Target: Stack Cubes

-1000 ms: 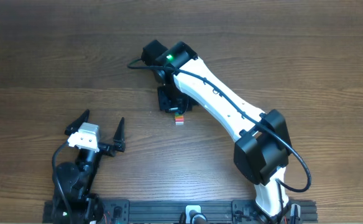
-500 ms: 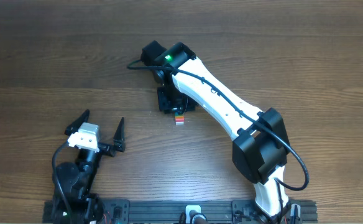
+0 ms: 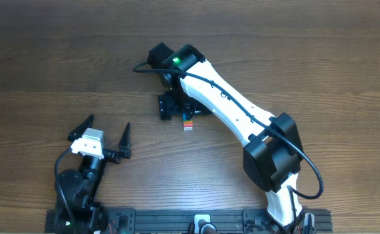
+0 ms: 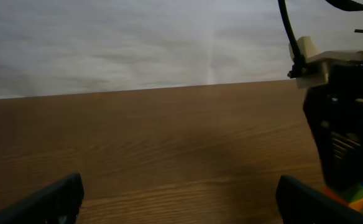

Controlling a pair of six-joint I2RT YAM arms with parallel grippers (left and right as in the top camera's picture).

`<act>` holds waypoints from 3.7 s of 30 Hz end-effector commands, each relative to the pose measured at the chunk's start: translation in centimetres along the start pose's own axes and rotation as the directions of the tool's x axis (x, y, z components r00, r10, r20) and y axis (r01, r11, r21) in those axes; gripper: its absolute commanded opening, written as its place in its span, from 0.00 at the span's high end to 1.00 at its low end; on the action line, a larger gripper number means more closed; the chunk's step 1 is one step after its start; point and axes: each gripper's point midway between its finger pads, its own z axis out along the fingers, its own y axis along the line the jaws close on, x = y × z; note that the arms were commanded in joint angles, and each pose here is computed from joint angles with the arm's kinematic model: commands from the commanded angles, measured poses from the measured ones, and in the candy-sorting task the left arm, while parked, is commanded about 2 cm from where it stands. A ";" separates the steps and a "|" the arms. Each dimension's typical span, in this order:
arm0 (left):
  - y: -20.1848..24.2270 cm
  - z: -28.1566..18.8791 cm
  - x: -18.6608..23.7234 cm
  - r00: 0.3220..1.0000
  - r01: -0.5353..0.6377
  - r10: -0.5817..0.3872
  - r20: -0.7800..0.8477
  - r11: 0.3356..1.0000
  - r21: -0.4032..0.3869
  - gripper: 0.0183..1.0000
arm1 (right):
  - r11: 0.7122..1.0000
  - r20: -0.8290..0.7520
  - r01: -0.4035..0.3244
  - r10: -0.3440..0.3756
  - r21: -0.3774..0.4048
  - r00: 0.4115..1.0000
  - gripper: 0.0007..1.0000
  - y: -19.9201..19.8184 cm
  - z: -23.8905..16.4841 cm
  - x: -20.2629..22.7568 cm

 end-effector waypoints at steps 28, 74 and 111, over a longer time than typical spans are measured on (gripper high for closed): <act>0.0 0.0 0.2 1.000 -0.018 0.018 -0.002 1.000 0.000 0.00 | 0.968 0.729 -0.244 0.121 0.065 0.673 0.01 -28.0 -25.7 -2.4; 0.0 0.0 0.2 1.000 -0.018 0.018 -0.002 1.000 0.000 0.00 | 0.989 0.994 -0.144 -0.023 0.038 0.105 0.01 -24.3 -10.2 12.2; 0.0 0.0 0.2 1.000 -0.018 0.018 -0.002 1.000 0.000 0.00 | 0.989 0.994 -0.144 -0.023 0.038 0.105 0.01 -24.3 -10.2 12.2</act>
